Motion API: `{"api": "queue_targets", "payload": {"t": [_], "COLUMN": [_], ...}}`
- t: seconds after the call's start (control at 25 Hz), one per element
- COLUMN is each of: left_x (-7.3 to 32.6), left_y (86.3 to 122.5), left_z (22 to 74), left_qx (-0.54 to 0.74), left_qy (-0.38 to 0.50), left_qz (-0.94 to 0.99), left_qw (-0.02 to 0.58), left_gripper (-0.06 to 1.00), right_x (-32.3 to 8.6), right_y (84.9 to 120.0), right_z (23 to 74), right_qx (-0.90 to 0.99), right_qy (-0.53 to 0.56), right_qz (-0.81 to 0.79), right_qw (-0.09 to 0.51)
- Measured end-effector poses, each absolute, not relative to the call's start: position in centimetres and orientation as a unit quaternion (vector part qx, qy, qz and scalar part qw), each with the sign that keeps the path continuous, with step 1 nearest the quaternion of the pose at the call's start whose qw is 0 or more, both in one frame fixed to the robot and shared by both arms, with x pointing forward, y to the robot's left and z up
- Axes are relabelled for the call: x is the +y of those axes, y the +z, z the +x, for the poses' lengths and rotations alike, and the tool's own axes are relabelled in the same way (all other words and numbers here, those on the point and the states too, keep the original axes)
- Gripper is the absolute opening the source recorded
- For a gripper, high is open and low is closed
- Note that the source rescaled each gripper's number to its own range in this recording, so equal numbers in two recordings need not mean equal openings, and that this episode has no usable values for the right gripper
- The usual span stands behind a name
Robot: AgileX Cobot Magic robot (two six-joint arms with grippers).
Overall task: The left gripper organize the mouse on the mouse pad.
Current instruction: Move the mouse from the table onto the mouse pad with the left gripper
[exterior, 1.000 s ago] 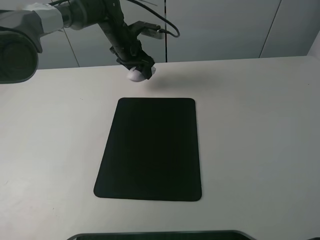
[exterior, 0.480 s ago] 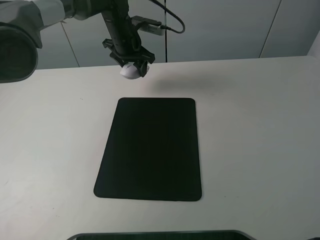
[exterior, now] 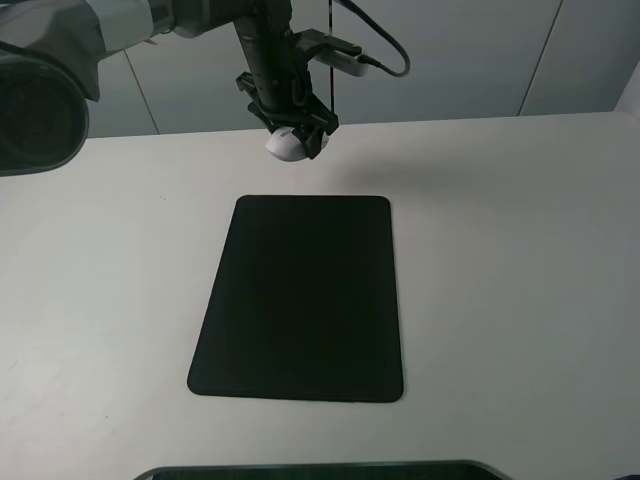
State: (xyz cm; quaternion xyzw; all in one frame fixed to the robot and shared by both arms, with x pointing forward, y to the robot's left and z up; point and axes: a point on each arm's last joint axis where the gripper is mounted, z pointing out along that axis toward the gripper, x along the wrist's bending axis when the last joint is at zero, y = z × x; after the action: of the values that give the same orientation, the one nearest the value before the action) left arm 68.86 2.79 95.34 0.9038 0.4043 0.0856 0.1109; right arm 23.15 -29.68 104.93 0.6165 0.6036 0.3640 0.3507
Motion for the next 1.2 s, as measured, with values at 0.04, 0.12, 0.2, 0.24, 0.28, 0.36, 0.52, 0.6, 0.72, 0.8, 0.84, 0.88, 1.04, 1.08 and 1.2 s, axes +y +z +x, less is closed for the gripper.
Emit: {"api": "queue_targets", "payload": {"t": [0.04,0.12,0.2,0.24,0.28,0.36,0.52,0.6,0.72,0.8,0.84,0.88,1.04,1.08,1.2], "left_x": [2.4,1.8,1.1,0.9,0.6,0.4,0.2,0.2,0.3,0.6,0.9,1.1,2.3,2.6,3.5], "left_y": [95.3,95.3,95.3,95.3,95.4,95.7,96.9,97.8,98.3,98.0,97.9,97.9,97.9,97.8,97.8], "left_z": [68.6,68.2,67.8,67.7,67.5,67.3,66.9,66.6,65.7,64.9,64.5,64.0,62.4,62.0,60.8], "left_qx": [0.395,0.381,0.369,0.364,0.360,0.356,0.356,0.355,0.352,0.353,0.354,0.355,0.362,0.365,0.374], "left_qy": [0.086,0.086,0.086,0.085,0.083,0.084,0.092,0.098,0.094,0.086,0.082,0.080,0.082,0.082,0.088], "left_qz": [0.908,0.914,0.919,0.921,0.922,0.923,0.922,0.921,0.924,0.926,0.927,0.927,0.925,0.923,0.918], "left_qw": [0.111,0.111,0.111,0.111,0.114,0.116,0.124,0.127,0.119,0.102,0.093,0.087,0.084,0.086,0.100], "left_gripper": [0.00,0.00,0.00,0.00,0.00,0.00,0.00,0.00,0.00,0.00,0.00,0.00,0.00,0.00,0.00], "right_x": [-29.7,-29.7,-29.7,-29.7,-29.7,-29.7,-29.7,-29.7,-29.7,-29.7,-29.7,-29.7,-29.7,-29.7,-29.7], "right_y": [104.9,104.9,104.9,104.9,104.9,104.9,104.9,104.9,104.9,104.9,104.9,104.9,104.9,104.9,104.9], "right_z": [23.1,23.1,23.1,23.1,23.1,23.1,23.1,23.1,23.1,23.1,23.1,23.1,23.1,23.1,23.1], "right_qx": [0.604,0.604,0.604,0.604,0.604,0.603,0.603,0.603,0.603,0.603,0.603,0.603,0.603,0.603,0.603], "right_qy": [0.364,0.364,0.364,0.364,0.364,0.364,0.364,0.364,0.364,0.364,0.364,0.364,0.364,0.364,0.364], "right_qz": [0.617,0.617,0.617,0.617,0.617,0.617,0.617,0.617,0.617,0.617,0.617,0.617,0.617,0.617,0.617], "right_qw": [0.351,0.351,0.351,0.351,0.351,0.350,0.350,0.350,0.350,0.350,0.350,0.350,0.350,0.350,0.350]}}
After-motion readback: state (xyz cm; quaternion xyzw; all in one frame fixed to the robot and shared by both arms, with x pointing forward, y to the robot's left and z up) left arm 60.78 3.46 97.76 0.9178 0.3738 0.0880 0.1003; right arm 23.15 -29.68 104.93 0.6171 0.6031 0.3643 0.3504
